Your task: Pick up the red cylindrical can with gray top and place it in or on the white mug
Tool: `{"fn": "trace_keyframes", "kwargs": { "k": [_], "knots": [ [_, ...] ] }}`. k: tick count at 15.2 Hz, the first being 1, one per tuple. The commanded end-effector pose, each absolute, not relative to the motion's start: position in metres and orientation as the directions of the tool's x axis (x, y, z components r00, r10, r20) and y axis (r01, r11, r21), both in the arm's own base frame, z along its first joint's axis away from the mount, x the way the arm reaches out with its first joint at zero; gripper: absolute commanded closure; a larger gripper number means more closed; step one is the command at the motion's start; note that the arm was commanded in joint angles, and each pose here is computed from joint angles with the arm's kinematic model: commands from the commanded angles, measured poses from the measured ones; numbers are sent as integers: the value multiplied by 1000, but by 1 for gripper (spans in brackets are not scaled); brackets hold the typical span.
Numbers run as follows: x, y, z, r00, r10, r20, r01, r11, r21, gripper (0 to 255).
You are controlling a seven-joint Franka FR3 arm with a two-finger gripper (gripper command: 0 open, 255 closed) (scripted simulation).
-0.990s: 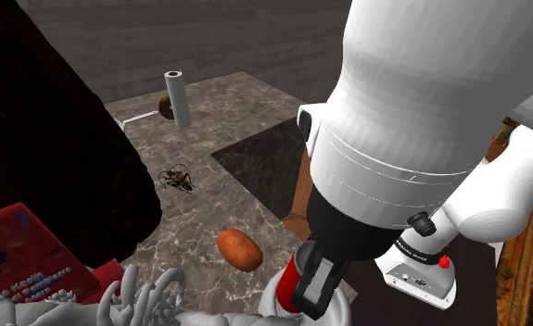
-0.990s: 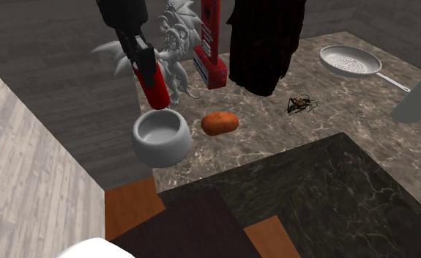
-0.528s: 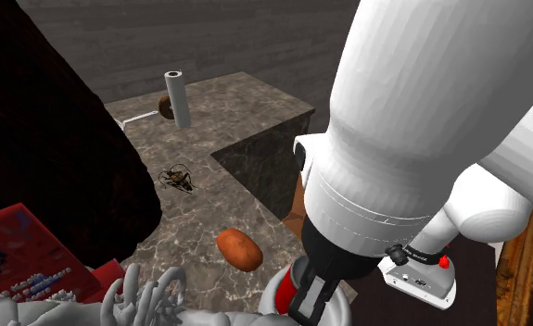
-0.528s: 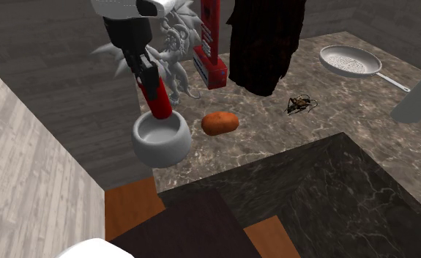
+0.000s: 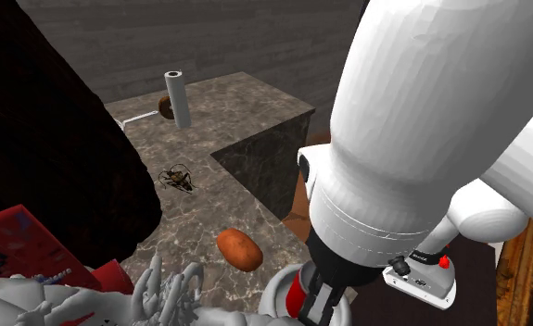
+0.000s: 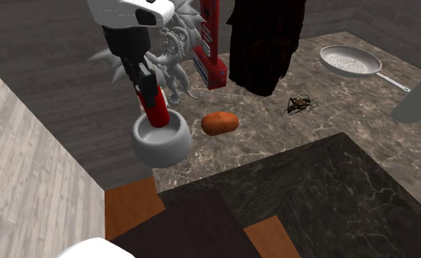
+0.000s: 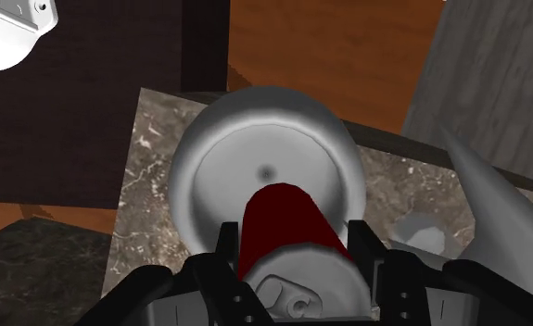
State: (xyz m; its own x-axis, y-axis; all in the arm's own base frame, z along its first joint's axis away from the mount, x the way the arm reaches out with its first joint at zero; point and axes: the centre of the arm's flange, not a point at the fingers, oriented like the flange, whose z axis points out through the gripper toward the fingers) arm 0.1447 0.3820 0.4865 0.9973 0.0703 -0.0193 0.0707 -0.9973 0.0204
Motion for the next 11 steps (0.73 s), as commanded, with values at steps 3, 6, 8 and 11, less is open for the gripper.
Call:
{"fn": "trace_keyframes", "kwargs": {
  "k": [3, 6, 8, 11],
  "knots": [
    [150, 386, 478, 998, 61, 9, 61, -998, -8, 0],
    [148, 384, 477, 998, 60, 10, 60, -998, -8, 0],
    [152, 385, 494, 998, 61, 9, 61, -998, -8, 0],
    [151, 385, 531, 998, 61, 9, 61, -998, -8, 0]
  ]
}}
